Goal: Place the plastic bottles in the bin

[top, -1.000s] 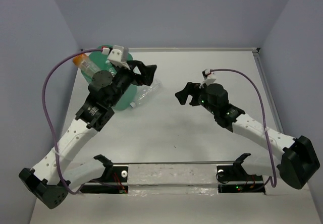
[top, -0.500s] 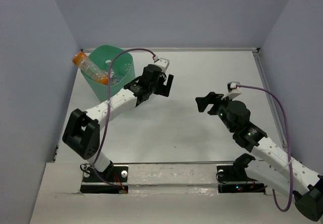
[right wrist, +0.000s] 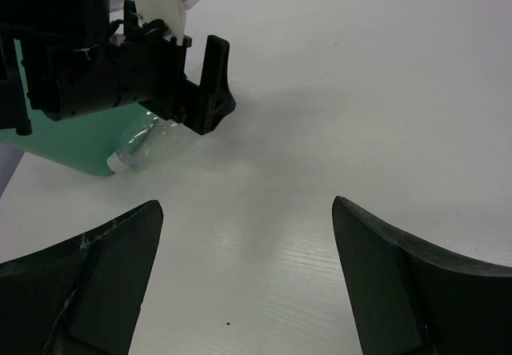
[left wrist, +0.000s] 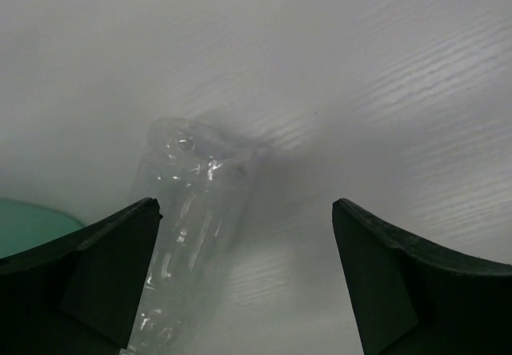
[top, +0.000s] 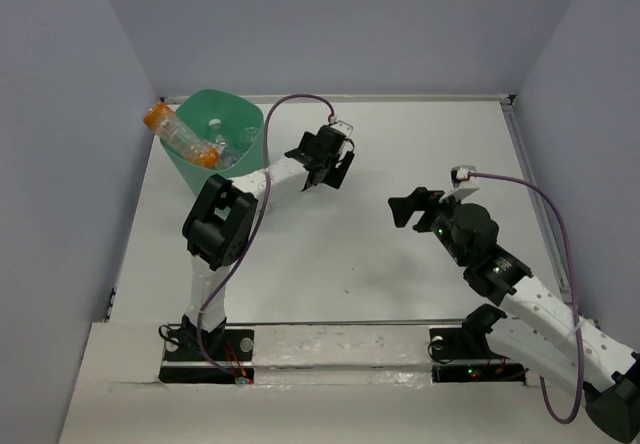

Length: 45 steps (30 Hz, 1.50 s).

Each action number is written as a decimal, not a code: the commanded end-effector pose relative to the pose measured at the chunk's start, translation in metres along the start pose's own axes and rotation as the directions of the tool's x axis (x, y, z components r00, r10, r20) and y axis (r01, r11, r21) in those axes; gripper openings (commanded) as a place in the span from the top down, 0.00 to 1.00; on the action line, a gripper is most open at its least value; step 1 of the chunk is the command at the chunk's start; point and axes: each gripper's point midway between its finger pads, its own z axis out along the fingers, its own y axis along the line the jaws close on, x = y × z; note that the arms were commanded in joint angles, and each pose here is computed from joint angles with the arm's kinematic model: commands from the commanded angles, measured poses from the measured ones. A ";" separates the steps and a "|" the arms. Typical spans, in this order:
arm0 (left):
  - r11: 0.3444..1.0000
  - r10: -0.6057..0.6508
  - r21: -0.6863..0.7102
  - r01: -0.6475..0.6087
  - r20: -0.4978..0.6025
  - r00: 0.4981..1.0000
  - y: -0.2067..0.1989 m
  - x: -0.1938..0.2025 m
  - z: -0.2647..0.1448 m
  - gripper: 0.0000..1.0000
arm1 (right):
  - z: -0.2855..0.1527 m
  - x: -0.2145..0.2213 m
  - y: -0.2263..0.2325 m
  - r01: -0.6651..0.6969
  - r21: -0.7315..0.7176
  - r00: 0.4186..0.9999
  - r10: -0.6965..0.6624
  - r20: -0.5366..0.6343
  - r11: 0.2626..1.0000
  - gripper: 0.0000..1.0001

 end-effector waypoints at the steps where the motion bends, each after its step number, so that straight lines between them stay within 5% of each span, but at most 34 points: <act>1: 0.999 -0.011 -0.048 0.012 0.021 1.000 0.022 -0.017 0.003 0.01 | 0.002 -0.001 0.003 0.015 -0.027 1.000 -0.014 0.015 1.000 0.09; 10: 0.998 0.024 -0.049 -0.027 -0.067 0.997 0.024 0.018 0.037 0.03 | 0.008 0.006 0.006 0.019 -0.042 1.000 -0.020 -0.006 0.999 0.09; 17: 1.000 -0.001 0.002 0.001 -0.079 0.997 0.010 0.024 0.034 0.37 | 0.013 0.010 0.007 0.021 -0.043 1.000 -0.022 -0.020 0.999 0.09; 25: 0.974 -0.183 0.173 0.147 0.212 0.960 0.003 -0.094 -0.063 0.53 | 0.014 0.011 0.004 0.022 -0.036 1.000 -0.022 -0.008 0.999 0.09; 27: 0.952 -0.268 0.244 0.183 0.382 0.885 0.019 -0.155 -0.137 0.53 | 0.016 0.014 0.004 0.023 -0.036 1.000 -0.024 -0.013 0.999 0.09; 30: 0.939 -0.331 0.259 0.226 0.507 0.795 0.043 -0.194 -0.196 0.53 | 0.019 0.019 0.004 0.023 -0.040 0.999 -0.024 -0.026 0.999 0.09; 32: 0.919 -0.393 0.284 0.272 0.628 0.671 0.076 -0.225 -0.257 0.54 | 0.020 0.022 0.004 0.020 -0.043 0.999 -0.022 -0.033 0.999 0.09; 35: 0.892 -0.436 0.291 0.346 0.758 0.486 0.130 -0.249 -0.327 0.54 | 0.020 0.023 0.005 0.023 -0.048 0.999 -0.025 -0.034 0.999 0.09; 39: 0.839 -0.435 0.258 0.479 0.847 0.306 0.204 -0.246 -0.375 0.57 | 0.021 0.024 0.006 0.022 -0.056 0.999 -0.024 -0.039 0.998 0.10; 45: 0.774 -0.308 0.093 0.626 0.919 0.245 0.270 -0.218 -0.373 0.57 | 0.021 0.025 0.008 0.022 -0.070 0.999 -0.025 -0.045 0.997 0.11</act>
